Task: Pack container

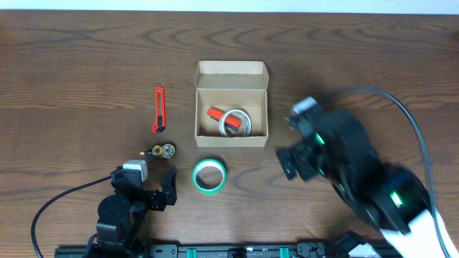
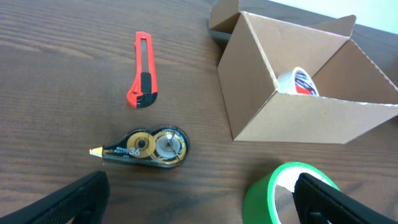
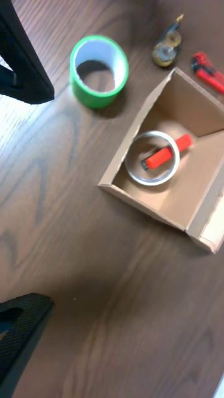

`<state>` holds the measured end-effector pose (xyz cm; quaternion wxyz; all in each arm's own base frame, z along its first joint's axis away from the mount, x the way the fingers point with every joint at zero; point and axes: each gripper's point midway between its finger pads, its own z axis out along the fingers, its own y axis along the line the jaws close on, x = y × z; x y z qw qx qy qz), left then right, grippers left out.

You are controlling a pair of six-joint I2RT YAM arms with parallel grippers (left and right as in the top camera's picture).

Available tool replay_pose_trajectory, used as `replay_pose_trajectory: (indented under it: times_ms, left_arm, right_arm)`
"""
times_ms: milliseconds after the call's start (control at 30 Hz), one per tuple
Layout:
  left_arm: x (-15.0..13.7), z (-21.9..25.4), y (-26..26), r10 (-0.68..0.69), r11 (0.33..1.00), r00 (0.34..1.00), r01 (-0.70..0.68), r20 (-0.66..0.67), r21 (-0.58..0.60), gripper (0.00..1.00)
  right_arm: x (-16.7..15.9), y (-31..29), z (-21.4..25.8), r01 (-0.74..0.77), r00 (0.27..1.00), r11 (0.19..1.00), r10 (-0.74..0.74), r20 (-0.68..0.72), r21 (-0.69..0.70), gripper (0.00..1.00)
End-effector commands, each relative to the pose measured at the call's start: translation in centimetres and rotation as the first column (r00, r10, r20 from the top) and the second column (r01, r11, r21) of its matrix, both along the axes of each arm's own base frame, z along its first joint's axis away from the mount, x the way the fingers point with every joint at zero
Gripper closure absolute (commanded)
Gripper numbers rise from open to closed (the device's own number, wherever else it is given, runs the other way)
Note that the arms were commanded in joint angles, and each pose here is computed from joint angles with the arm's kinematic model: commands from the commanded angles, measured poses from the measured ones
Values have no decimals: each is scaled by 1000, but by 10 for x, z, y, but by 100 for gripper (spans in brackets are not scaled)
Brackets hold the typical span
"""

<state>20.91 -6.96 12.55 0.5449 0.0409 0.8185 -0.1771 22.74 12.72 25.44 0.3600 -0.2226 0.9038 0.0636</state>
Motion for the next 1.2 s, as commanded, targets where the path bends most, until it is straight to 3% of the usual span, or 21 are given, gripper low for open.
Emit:
replay_pose_trajectory:
  times_ms: [0,267,1167]
  left_arm:
    - [0,-5,0,-2,1000,1000,2,-3,8,5]
    - [0,-5,0,-2,1000,1000,2,-3,8,5]
    - [0,-5,0,-2,1000,1000,2,-3,8,5]
  right_arm:
    - [-16,-22,4,100,993,992,-105,59,81,1]
    - [-43,-44,1,106,981,986,-125,146,132,1]
    - [-44,-44,1,102,982,986,-122,144,135,1]
